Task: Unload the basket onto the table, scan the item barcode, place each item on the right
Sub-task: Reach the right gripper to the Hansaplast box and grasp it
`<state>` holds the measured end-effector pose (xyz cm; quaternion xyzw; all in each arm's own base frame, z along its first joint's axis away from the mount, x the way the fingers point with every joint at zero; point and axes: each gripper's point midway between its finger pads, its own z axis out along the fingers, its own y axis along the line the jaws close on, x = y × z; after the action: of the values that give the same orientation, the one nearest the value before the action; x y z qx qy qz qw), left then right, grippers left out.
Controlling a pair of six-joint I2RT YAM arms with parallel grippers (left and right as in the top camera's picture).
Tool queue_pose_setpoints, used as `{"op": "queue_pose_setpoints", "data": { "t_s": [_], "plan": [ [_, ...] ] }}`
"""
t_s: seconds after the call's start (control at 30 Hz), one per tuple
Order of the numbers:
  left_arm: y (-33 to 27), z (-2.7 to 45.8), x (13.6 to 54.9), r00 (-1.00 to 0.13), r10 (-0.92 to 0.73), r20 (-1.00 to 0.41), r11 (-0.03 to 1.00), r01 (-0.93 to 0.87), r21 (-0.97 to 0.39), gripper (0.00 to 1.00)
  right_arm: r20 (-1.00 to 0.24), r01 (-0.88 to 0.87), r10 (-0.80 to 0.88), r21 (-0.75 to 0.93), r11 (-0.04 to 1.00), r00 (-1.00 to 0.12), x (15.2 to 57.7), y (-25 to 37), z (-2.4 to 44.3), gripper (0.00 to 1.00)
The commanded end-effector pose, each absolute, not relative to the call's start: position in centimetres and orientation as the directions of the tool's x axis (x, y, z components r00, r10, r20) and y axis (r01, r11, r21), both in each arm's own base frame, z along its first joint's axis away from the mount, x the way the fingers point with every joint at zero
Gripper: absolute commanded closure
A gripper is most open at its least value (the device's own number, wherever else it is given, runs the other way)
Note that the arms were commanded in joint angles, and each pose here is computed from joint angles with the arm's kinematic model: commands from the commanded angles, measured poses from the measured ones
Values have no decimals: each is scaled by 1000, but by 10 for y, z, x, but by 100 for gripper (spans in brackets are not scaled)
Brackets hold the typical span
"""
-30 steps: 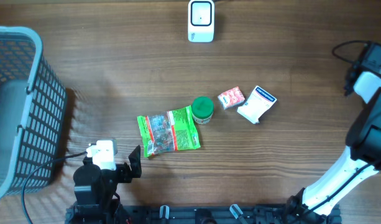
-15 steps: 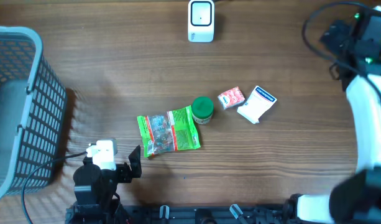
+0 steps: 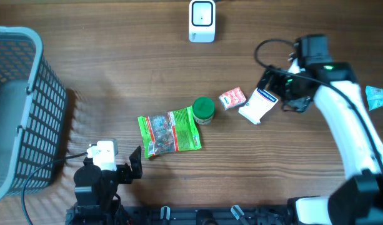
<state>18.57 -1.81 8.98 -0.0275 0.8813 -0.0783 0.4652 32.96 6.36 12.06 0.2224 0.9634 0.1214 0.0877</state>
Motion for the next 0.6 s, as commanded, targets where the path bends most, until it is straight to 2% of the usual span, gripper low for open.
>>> {"op": "queue_pose_setpoints", "data": {
  "t_s": [0.0, 0.27, 0.43, 0.57],
  "plan": [
    [-16, 90, 186, -562, -122, -818, 987, 17, -159, 0, -3, 458, 469, 209, 864, -883, 320, 93, 85, 1],
    [-16, 90, 186, -562, -122, -818, 987, 17, -159, 0, 9, 449, 450, -56, 892, -893, 310, 88, 25, 0],
    [-16, 90, 186, -562, -122, -818, 987, 17, -159, 0, -57, 448, 444, -96, 889, -894, 320, 77, 24, 0],
    [-16, 90, 186, -562, -122, -818, 987, 17, -159, 0, -50, 420, 417, -121, 900, -908, 322, 75, 10, 0]
  ]
}}
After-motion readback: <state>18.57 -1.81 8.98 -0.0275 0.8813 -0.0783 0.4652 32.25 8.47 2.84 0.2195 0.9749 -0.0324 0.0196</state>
